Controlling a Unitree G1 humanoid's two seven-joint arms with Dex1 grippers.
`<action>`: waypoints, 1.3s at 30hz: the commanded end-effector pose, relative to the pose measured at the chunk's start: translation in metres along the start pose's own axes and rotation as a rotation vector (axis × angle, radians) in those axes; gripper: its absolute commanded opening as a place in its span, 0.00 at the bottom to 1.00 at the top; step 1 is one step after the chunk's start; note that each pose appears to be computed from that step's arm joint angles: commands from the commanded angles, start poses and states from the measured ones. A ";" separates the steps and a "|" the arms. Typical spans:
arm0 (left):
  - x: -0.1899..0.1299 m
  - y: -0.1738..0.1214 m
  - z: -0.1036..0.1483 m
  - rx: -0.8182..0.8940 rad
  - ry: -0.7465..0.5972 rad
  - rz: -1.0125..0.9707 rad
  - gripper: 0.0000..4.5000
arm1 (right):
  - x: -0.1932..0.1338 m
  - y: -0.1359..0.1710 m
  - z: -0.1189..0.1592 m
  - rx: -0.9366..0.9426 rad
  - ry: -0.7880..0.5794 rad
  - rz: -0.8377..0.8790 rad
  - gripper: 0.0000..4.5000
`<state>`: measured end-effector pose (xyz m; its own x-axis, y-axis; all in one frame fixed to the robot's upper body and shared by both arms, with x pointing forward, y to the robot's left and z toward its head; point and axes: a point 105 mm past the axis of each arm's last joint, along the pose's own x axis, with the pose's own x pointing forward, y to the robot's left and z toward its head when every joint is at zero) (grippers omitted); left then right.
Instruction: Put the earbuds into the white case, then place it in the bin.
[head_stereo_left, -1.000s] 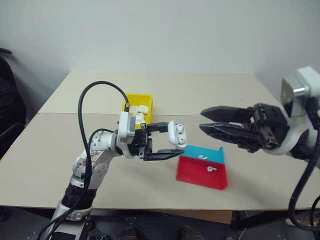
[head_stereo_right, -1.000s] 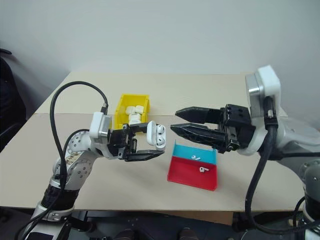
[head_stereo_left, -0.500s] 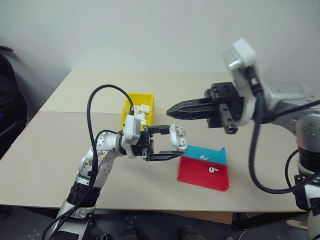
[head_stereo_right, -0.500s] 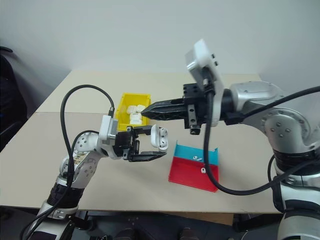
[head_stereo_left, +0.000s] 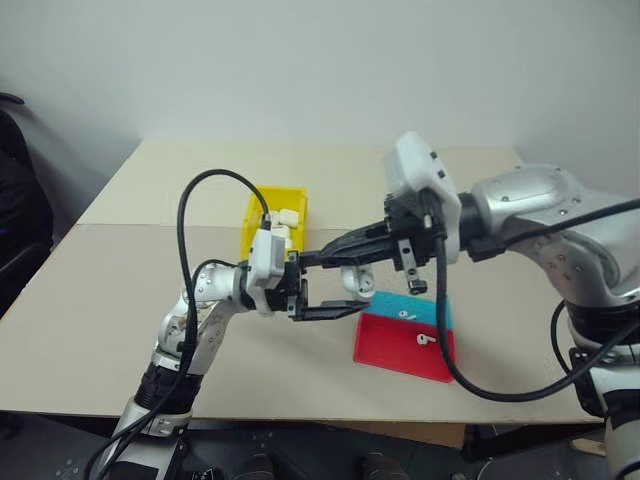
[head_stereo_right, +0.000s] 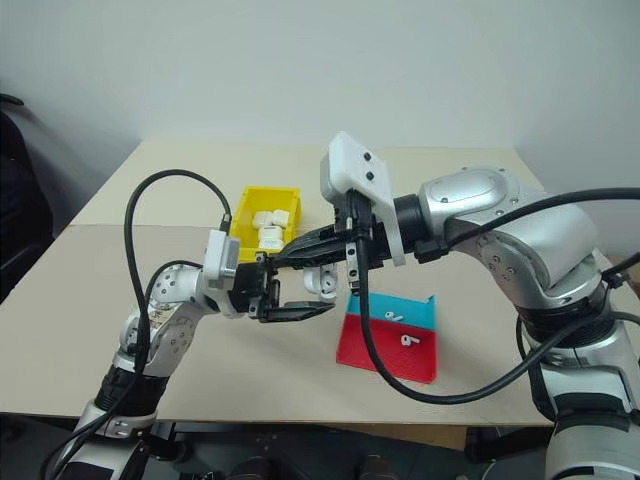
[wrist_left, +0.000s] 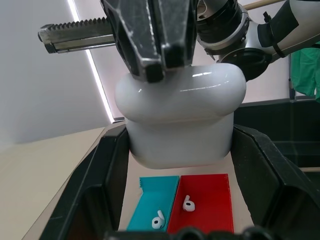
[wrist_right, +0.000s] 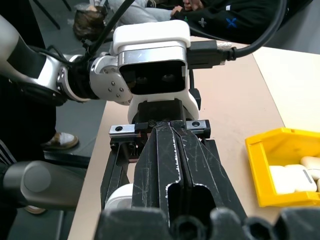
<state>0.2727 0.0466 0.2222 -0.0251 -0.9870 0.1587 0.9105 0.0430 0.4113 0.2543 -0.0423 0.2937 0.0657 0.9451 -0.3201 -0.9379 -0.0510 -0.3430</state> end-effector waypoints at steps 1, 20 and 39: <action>0.003 0.002 0.019 0.075 -0.035 -0.008 0.62 | -0.006 0.002 -0.006 -0.022 0.044 -0.015 0.01; -0.008 0.014 0.020 0.103 -0.028 0.132 0.62 | -0.075 -0.016 0.023 -0.090 -0.162 -0.248 0.01; -0.086 0.175 -0.034 0.225 0.500 1.237 0.62 | -0.079 -0.021 -0.056 0.216 -0.103 -0.617 0.01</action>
<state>0.4459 0.1414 0.2302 0.9612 -0.2143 0.1735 0.1449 0.9280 0.3432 0.2873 -0.1310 0.2728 0.5600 0.8281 -0.0259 -0.8113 0.5417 -0.2198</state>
